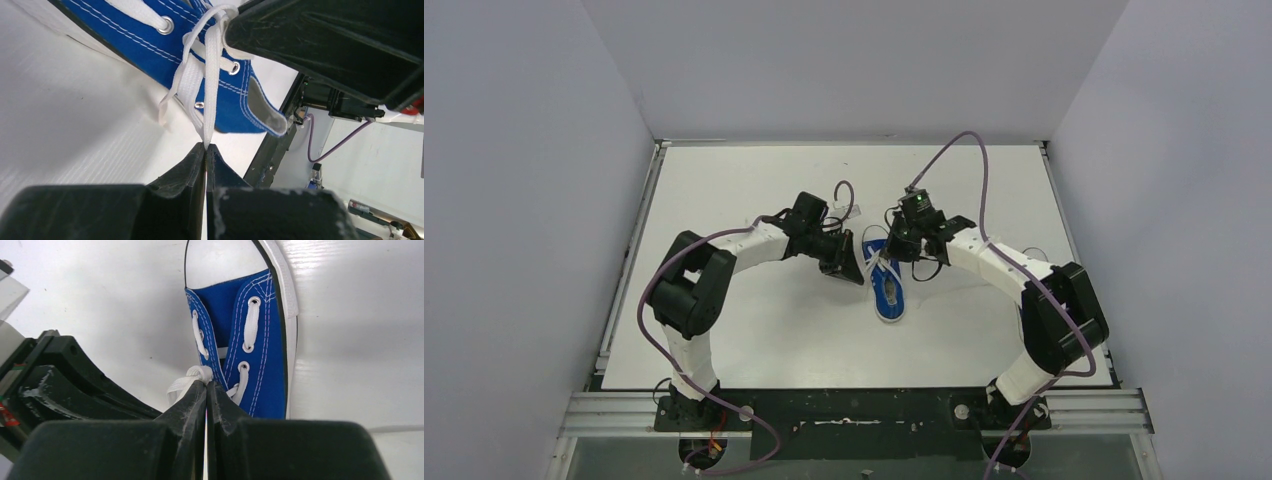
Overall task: Tie the shoes
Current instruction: Cross the shoelace with the shoelace.
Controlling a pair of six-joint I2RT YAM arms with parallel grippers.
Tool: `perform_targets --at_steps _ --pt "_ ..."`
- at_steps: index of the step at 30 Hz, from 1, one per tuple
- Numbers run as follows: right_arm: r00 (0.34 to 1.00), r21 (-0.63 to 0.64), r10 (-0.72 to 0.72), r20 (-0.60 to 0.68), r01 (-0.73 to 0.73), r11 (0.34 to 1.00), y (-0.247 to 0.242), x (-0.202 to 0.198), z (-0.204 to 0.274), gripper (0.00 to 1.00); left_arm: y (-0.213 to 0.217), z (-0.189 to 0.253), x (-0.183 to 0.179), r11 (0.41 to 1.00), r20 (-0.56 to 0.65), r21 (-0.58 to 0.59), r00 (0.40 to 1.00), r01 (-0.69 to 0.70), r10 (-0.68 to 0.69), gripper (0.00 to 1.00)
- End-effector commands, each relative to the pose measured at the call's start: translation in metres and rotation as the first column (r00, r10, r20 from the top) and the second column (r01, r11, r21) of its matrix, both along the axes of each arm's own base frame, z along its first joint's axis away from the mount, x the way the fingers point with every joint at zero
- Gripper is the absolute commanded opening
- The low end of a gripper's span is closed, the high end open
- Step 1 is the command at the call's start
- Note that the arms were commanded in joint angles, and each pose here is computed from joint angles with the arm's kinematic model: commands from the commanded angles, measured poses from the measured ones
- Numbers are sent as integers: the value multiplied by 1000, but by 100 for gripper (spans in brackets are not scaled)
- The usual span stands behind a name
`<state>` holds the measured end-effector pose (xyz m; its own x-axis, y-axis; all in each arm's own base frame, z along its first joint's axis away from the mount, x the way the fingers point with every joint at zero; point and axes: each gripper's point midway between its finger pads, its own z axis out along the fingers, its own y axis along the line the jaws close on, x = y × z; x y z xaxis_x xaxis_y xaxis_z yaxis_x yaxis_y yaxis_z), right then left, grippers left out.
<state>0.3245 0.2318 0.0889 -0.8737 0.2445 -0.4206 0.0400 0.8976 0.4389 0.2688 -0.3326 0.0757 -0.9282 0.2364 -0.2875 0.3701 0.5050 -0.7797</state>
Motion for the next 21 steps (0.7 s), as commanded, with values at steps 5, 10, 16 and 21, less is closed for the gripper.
perform_targets --at_steps 5,10,16,21 --pt "989 -4 -71 133 72 997 23 23 34 0 -2 6 12 999 16 12 999 -44 44 0" --pt "984 -185 68 163 -37 982 19 12 26 0 -6 -3 13 997 -9 0 997 -71 71 0" --pt "978 -275 135 158 -88 957 9 4 23 6 -6 -14 7 997 -29 5 997 -74 74 0" --pt "970 -266 156 186 -104 958 14 8 33 13 -9 -22 5 998 -47 7 997 -64 65 0"
